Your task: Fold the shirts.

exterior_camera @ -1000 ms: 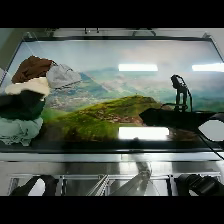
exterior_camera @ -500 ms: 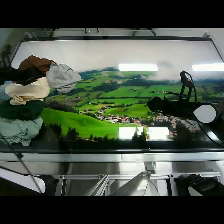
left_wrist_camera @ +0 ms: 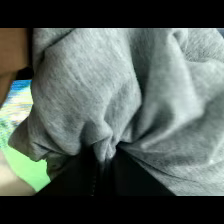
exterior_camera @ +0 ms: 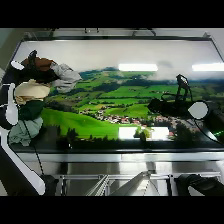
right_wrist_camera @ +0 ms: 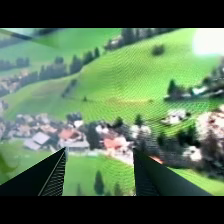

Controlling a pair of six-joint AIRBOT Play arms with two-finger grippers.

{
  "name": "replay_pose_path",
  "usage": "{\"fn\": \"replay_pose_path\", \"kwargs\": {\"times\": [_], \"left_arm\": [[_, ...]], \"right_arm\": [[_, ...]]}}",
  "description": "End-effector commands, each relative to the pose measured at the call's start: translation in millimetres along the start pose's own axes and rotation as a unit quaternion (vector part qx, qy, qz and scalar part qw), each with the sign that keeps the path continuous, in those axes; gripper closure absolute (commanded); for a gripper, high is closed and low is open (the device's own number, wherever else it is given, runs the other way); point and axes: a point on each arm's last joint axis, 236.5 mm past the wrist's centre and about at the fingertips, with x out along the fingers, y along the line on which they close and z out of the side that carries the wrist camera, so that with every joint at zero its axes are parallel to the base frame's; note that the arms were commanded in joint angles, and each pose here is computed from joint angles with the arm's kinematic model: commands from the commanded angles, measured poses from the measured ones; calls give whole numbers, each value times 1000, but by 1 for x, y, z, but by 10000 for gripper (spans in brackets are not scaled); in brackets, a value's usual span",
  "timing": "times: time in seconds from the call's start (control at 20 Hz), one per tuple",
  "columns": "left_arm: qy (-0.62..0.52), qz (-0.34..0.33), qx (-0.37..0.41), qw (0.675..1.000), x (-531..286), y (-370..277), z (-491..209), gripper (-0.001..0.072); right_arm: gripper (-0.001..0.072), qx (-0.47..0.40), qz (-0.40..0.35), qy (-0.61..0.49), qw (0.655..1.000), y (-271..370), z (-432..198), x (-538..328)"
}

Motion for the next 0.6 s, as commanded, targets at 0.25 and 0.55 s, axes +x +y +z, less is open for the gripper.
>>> {"fn": "replay_pose_path", "kwargs": {"times": [0.25, 0.55], "left_arm": [[-42, -271, 42, 961, -145, -199, 36, 686], [89, -395, 113, 907, -213, -346, -50, 687]], "right_arm": [[655, -36, 7, -25, 999, 6, 19, -6], [700, -117, 23, -21, 993, 39, 59, -62]]}}
